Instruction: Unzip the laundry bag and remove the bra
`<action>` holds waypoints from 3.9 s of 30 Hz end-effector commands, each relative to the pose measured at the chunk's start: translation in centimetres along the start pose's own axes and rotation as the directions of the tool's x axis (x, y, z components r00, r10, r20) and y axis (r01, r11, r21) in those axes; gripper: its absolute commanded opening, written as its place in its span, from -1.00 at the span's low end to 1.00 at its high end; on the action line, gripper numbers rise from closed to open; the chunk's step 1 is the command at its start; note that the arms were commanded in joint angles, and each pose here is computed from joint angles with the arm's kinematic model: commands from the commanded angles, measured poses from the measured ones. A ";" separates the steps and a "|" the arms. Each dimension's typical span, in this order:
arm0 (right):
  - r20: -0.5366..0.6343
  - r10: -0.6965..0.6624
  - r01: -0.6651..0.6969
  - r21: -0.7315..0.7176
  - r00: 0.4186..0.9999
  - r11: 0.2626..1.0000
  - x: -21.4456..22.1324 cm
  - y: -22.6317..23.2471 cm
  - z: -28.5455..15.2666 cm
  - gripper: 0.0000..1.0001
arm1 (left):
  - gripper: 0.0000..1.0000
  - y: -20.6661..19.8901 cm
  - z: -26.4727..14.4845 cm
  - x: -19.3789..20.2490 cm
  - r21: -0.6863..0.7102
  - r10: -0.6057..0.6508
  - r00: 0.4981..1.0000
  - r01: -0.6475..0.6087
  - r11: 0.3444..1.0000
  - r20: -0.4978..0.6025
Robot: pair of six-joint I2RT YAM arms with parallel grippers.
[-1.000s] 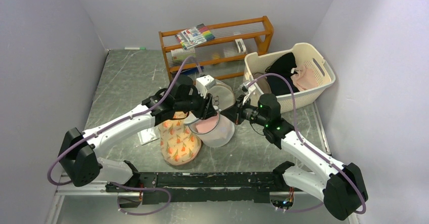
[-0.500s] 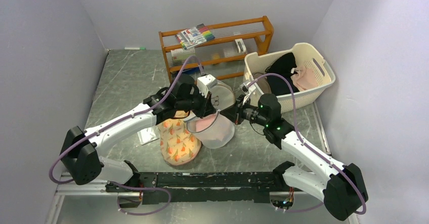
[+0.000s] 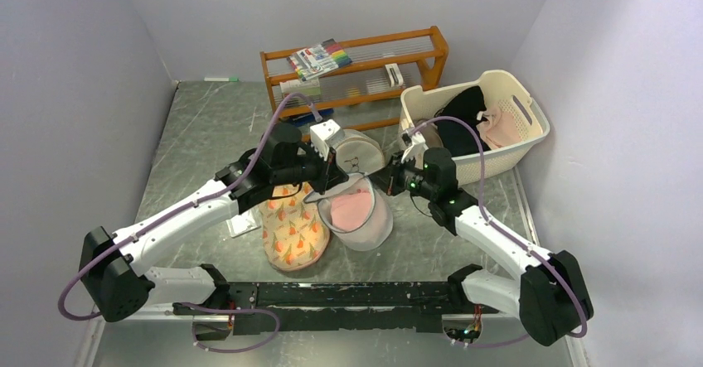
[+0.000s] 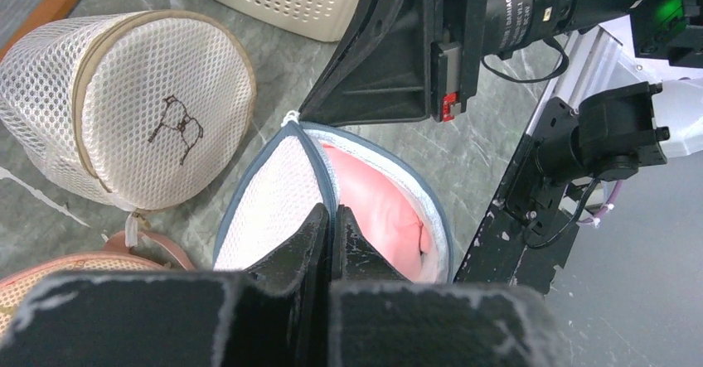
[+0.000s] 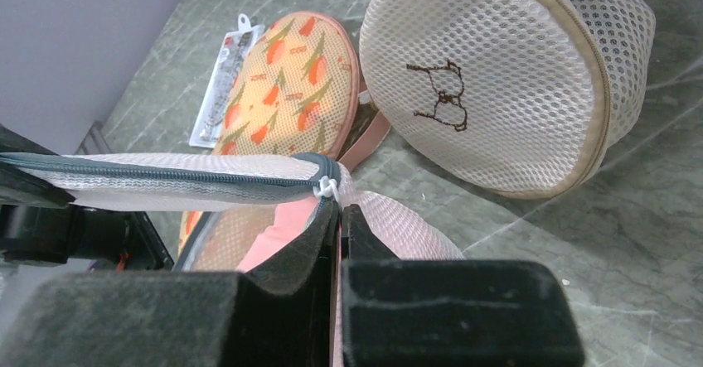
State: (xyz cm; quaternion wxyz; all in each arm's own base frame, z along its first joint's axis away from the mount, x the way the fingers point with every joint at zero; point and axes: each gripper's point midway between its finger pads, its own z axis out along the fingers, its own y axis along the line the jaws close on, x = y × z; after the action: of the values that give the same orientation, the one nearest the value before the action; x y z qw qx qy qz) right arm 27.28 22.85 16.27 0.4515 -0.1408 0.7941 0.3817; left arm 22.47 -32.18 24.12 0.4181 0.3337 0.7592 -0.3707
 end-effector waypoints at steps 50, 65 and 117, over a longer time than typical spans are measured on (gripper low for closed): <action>0.007 -0.045 0.046 -0.151 0.999 0.987 -0.7 1.4 -0.6 -1.00 | -0.86 -3.6 -1.6 -0.5 0.194 0.190 0.982 -0.187 0.963 0.002; -0.057 -0.095 0.077 -0.270 0.994 0.960 1.1 2.4 -0.1 -1.00 | -0.86 -8.3 -5.3 -4.1 0.331 0.336 0.910 -0.403 0.853 0.241; -0.277 -0.024 0.153 0.455 0.961 0.877 6.3 -2.4 -4.2 0.90 | -0.86 4.9 -4.8 -4.0 -0.083 -0.117 0.988 0.126 0.989 0.101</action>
State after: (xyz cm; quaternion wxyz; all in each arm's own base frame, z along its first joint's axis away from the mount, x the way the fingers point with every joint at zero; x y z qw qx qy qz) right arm 22.04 20.63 11.44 0.3626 -0.1484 0.9038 0.1719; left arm 25.80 -27.77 27.36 0.4264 0.2586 0.7713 -0.3955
